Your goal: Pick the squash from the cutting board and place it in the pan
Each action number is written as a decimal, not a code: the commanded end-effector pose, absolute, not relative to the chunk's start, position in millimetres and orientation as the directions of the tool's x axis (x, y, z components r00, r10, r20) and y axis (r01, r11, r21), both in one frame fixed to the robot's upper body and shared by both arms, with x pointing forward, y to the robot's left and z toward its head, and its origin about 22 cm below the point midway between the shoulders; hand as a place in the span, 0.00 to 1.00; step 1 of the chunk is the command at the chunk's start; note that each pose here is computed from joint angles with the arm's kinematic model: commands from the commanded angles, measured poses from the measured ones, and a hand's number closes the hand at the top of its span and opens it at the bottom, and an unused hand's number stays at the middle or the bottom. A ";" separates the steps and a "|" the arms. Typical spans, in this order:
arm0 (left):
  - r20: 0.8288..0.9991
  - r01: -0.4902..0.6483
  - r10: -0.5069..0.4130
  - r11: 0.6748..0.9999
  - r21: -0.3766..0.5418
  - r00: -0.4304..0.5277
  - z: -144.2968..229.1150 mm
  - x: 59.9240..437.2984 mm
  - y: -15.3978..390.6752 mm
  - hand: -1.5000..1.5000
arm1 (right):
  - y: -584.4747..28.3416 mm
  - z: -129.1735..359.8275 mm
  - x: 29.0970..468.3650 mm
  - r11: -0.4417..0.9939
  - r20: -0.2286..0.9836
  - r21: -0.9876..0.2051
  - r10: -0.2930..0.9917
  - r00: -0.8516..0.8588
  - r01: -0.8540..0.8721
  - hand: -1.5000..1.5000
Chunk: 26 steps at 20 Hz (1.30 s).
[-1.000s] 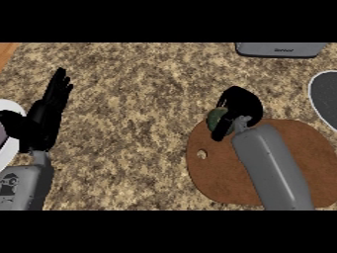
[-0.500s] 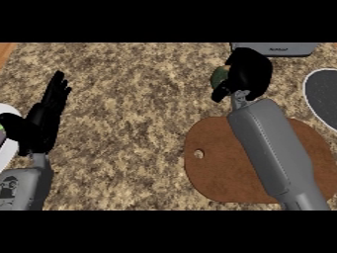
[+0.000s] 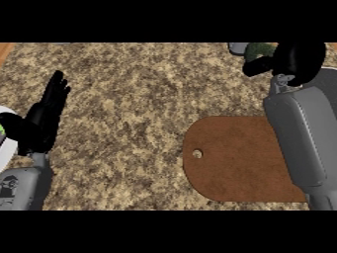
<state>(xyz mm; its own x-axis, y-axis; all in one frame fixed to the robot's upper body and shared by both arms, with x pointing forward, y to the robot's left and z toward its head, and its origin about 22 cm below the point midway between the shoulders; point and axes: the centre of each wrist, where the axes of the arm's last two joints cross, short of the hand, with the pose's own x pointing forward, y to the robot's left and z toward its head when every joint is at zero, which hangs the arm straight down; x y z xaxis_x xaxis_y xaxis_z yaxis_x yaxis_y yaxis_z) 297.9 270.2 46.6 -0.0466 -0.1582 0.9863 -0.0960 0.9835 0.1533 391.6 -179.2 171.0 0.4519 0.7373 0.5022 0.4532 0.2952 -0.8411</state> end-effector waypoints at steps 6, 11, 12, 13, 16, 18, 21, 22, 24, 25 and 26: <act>0.982 -0.120 -0.176 0.978 0.168 -0.066 62.0 302.8 276.5 0.50 | -319.9 166.8 386.6 0.285 0.632 -0.726 0.635 0.444 0.625 1.00; 0.985 -0.097 -0.167 0.982 0.162 -0.049 65.0 300.7 264.6 0.50 | -389.5 144.5 378.8 0.199 0.561 -0.786 0.627 0.541 0.586 1.00; 0.987 -0.109 -0.152 0.983 0.146 -0.051 61.4 299.6 268.5 0.50 | -410.8 154.8 370.6 0.190 0.552 -0.787 0.641 0.533 0.587 1.00; 0.989 -0.088 -0.138 0.987 0.133 -0.049 48.6 295.1 259.5 0.50 | -400.2 114.4 372.6 0.137 0.502 -0.814 0.655 0.565 0.564 1.00; 0.984 -0.076 -0.163 0.985 0.158 -0.068 72.1 311.4 270.4 0.50 | -447.6 117.3 364.8 0.074 0.467 -0.835 0.620 0.631 0.545 1.00; 0.986 -0.081 -0.153 0.986 0.147 -0.068 50.7 296.7 272.1 0.50 | -460.1 110.2 362.2 0.042 0.454 -0.838 0.606 0.653 0.544 1.00; 0.984 -0.065 -0.159 0.986 0.154 -0.079 64.7 313.3 250.2 0.50 | -472.9 103.5 359.8 0.060 0.469 -0.834 0.602 0.646 0.548 1.00; 0.986 -0.080 -0.153 0.986 0.148 -0.071 60.3 310.2 266.4 0.50 | -493.0 95.7 340.2 0.059 0.485 -0.823 0.590 0.645 0.565 1.00; 0.985 -0.058 -0.160 0.986 0.156 -0.067 51.6 298.4 275.7 0.50 | -499.0 82.0 332.1 0.043 0.468 -0.833 0.589 0.659 0.552 1.00; 0.989 -0.043 -0.137 0.990 0.135 -0.062 52.6 307.4 248.6 0.50 | -491.6 77.7 338.1 0.063 0.497 -0.819 0.573 0.651 0.570 1.00; 0.987 -0.046 -0.144 0.989 0.141 -0.075 60.4 305.9 263.1 0.50 | -497.1 73.2 332.0 0.064 0.498 -0.821 0.566 0.657 0.567 1.00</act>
<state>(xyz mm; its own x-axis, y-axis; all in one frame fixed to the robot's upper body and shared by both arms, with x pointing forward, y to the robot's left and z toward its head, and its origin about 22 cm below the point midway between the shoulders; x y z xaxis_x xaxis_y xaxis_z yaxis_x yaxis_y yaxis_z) 305.8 262.7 57.9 -0.0682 -0.1515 0.9861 -0.0607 0.9872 0.1475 346.3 -483.6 90.8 0.6489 0.5907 0.4796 0.5573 0.0601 -0.8281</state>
